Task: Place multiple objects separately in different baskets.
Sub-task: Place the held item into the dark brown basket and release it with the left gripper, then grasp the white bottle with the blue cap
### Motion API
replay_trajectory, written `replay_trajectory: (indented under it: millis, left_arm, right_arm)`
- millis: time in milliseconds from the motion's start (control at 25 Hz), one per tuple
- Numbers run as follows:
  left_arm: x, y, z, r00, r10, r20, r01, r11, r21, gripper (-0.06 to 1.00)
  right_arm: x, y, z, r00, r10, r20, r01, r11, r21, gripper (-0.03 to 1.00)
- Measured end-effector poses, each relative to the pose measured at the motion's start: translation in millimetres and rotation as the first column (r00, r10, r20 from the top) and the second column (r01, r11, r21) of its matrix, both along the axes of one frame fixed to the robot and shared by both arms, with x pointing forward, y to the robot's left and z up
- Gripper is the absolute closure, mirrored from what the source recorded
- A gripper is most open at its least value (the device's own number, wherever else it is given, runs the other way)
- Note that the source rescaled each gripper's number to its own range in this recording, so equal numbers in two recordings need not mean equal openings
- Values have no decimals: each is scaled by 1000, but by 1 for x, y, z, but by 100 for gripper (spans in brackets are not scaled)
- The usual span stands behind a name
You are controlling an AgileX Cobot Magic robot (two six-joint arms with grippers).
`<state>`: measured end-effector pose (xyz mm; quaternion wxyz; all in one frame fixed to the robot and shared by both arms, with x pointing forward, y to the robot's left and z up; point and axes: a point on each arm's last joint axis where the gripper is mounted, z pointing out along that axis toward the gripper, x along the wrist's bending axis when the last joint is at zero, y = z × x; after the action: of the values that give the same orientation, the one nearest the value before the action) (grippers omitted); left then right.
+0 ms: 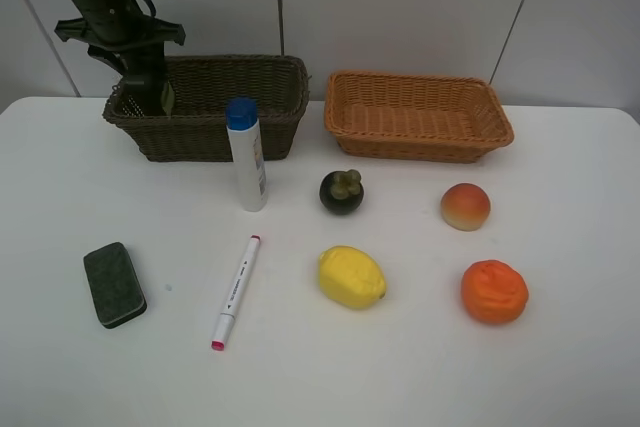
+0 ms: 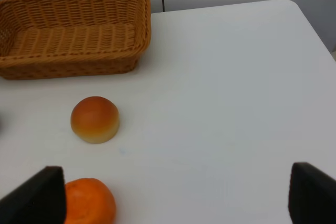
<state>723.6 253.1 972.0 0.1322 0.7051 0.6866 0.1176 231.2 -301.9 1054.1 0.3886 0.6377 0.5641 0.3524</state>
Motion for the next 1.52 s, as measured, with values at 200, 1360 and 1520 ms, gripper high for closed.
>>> replay_trajectory:
  millis: [200, 1360, 1520]
  left_arm:
    - [0, 0, 0, 998, 64, -15, -64, 998, -22, -4]
    - [-123, -170, 65, 931, -294, -217, 291, 956, -45, -5]
    - [-117, -171, 46, 930, -267, -253, 276, 961, -1, -5]
  right_arm:
    - [0, 0, 0, 1000, 0, 0, 0, 1000, 0, 14]
    - [0, 0, 0, 1000, 0, 0, 0, 1000, 0, 14]
    - [0, 0, 0, 1000, 0, 0, 0, 1000, 0, 14]
